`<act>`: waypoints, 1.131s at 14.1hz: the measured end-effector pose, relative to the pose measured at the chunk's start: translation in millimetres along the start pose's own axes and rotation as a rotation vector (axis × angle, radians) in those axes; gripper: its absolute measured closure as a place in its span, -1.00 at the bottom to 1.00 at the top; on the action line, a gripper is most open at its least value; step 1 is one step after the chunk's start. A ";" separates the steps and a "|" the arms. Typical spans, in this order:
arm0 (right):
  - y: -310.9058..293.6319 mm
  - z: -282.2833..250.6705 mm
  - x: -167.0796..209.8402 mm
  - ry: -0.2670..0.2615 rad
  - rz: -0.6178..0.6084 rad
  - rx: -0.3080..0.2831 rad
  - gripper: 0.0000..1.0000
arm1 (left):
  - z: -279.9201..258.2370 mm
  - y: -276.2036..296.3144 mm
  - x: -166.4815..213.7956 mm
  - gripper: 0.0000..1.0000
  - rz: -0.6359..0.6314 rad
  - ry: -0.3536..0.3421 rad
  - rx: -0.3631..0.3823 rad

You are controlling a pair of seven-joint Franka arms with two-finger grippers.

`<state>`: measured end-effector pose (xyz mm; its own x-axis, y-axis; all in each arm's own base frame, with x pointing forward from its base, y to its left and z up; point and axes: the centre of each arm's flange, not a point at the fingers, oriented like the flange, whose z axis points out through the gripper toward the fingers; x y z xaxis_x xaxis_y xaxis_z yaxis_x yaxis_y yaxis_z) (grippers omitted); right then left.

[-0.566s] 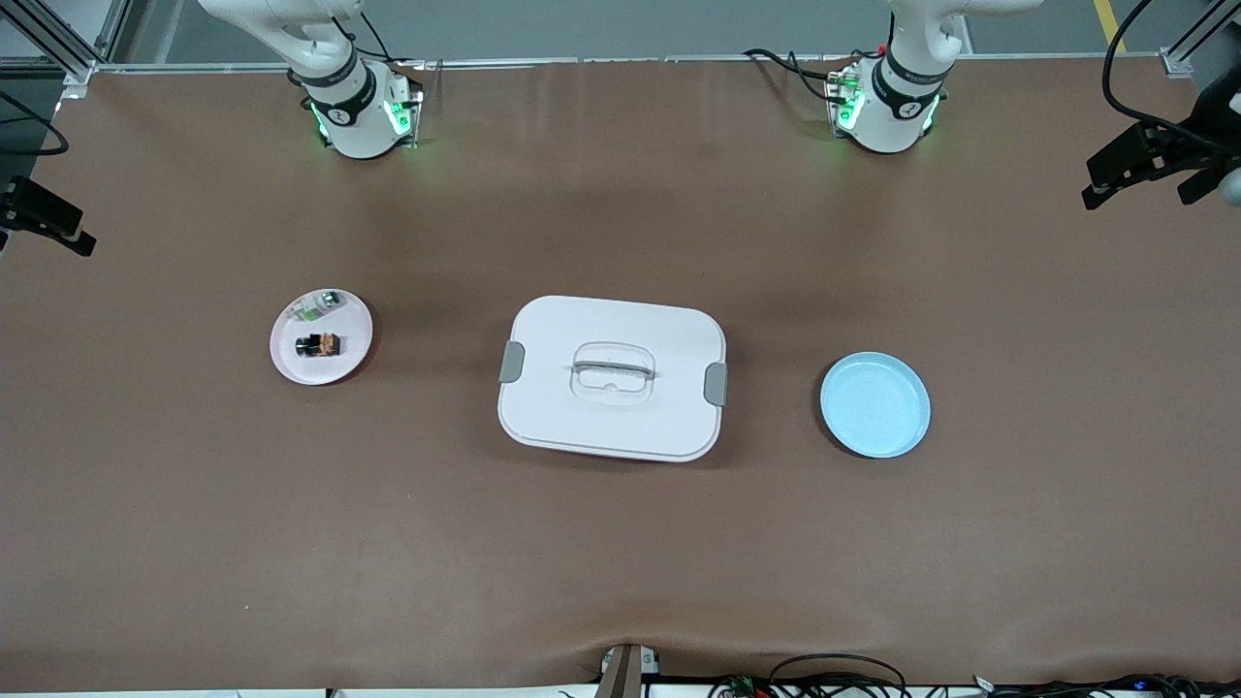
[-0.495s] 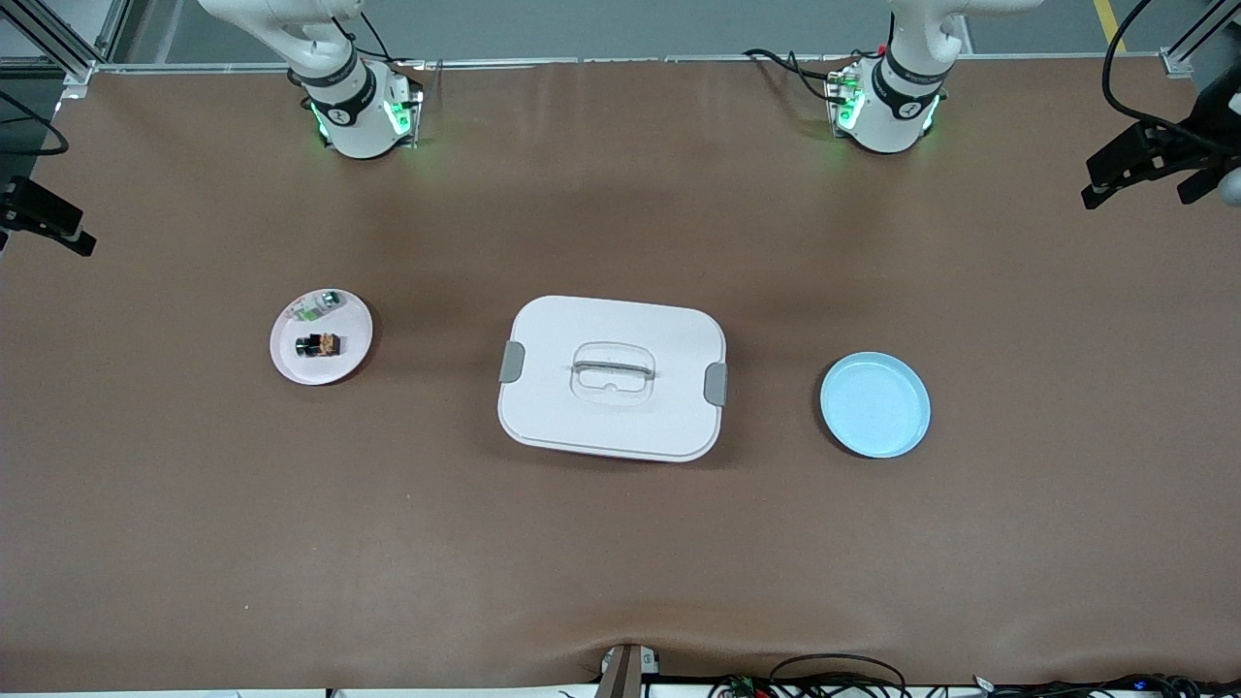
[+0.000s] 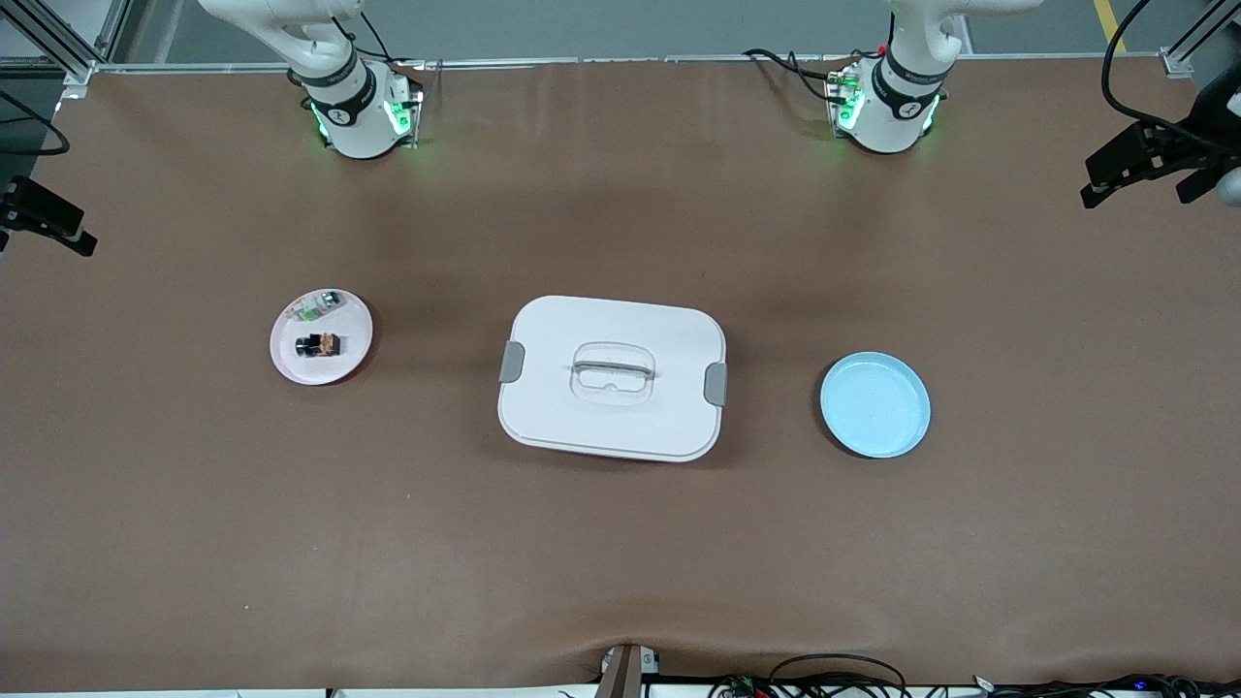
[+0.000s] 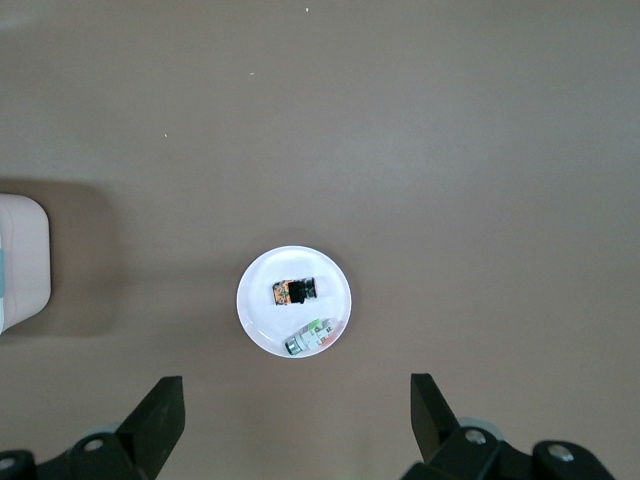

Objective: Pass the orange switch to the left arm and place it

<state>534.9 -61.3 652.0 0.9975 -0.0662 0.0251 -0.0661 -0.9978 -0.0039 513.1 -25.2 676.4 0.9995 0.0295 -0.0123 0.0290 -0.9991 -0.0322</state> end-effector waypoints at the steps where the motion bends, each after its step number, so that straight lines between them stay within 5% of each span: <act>1: 0.0 0.0 0.0 0.000 0.000 0.000 -1.00 | 0.6 -0.2 0.3 -1.00 0.000 -0.001 0.003; 11: -9.4 9.7 5.6 -0.018 -0.018 -0.001 -1.00 | 8.8 0.9 3.9 -1.00 0.001 -0.026 0.006; 16: -12.6 34.1 16.6 -0.067 -0.022 -0.003 -1.00 | 8.4 0.4 3.4 -1.00 0.000 -0.027 0.006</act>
<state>553.1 -49.8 618.4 0.9981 -0.0440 -0.0423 -0.0441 -0.9990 -0.0006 516.4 -25.2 668.0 0.9988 0.0300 -0.0394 0.0285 -0.9988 -0.0387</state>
